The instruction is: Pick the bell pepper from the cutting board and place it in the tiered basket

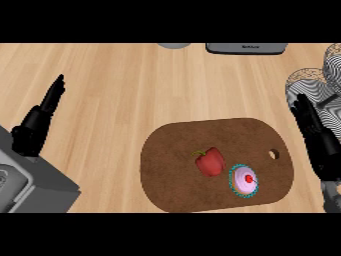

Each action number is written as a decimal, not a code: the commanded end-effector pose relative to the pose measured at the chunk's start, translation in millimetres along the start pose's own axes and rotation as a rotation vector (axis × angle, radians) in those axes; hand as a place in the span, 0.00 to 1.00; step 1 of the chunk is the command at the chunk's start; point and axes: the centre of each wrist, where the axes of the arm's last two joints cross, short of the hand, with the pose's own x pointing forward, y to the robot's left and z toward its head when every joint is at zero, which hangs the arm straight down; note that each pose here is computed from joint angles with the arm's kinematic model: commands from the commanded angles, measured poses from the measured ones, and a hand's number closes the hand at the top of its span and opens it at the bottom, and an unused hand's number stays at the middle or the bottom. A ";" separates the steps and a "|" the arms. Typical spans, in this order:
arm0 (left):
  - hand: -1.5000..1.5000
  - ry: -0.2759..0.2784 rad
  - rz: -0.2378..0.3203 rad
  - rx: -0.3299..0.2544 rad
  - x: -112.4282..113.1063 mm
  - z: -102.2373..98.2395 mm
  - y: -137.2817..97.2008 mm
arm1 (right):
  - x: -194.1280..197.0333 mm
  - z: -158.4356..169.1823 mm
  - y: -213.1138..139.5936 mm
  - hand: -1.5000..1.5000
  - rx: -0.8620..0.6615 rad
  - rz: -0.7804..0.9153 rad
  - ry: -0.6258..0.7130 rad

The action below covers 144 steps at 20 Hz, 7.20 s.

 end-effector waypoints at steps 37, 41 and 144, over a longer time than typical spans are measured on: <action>0.50 0.147 0.033 0.072 5.5 17.7 0.4 | 189.9 50.5 89.2 0.00 0.132 0.773 0.336; 0.50 0.150 0.036 0.091 13.6 8.3 -5.5 | 185.0 44.2 107.5 0.00 0.191 0.806 0.421; 0.50 0.155 0.044 0.076 -2.0 15.6 -2.6 | 273.3 -195.1 123.9 1.00 -1.030 0.970 0.442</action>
